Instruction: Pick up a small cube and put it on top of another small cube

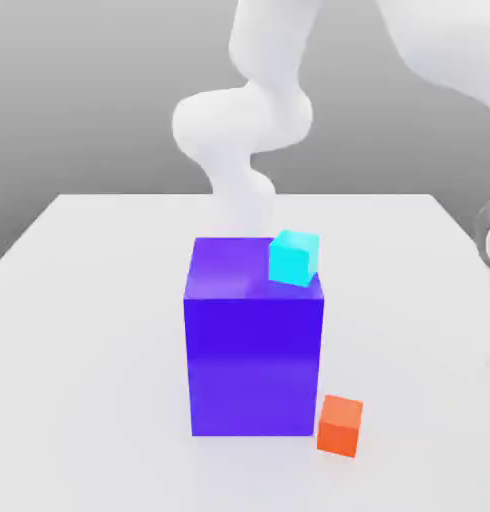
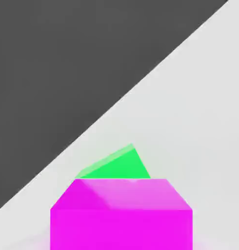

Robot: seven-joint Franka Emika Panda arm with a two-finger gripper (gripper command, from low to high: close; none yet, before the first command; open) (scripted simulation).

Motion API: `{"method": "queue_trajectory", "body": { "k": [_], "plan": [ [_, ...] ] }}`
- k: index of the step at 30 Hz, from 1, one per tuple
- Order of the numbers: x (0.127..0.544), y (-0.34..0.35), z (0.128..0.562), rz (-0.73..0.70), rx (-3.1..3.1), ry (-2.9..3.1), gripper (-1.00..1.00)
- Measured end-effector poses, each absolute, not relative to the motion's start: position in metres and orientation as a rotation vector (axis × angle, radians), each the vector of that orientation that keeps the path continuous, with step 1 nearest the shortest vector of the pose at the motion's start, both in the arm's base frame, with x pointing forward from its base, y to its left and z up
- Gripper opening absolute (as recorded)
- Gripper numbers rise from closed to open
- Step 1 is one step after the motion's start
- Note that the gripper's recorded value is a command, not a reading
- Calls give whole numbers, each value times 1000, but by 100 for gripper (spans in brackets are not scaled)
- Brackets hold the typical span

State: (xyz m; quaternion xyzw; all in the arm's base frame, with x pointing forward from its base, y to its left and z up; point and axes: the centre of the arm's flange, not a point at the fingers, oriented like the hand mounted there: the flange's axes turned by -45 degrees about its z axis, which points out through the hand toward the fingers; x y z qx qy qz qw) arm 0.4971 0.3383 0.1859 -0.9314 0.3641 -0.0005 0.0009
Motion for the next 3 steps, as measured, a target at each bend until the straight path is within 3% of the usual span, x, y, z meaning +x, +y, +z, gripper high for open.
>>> {"method": "queue_trajectory", "body": {
  "k": [3],
  "plan": [
    [497, 338, 186, -2, -2924, 1143, 100]
  ]
}}
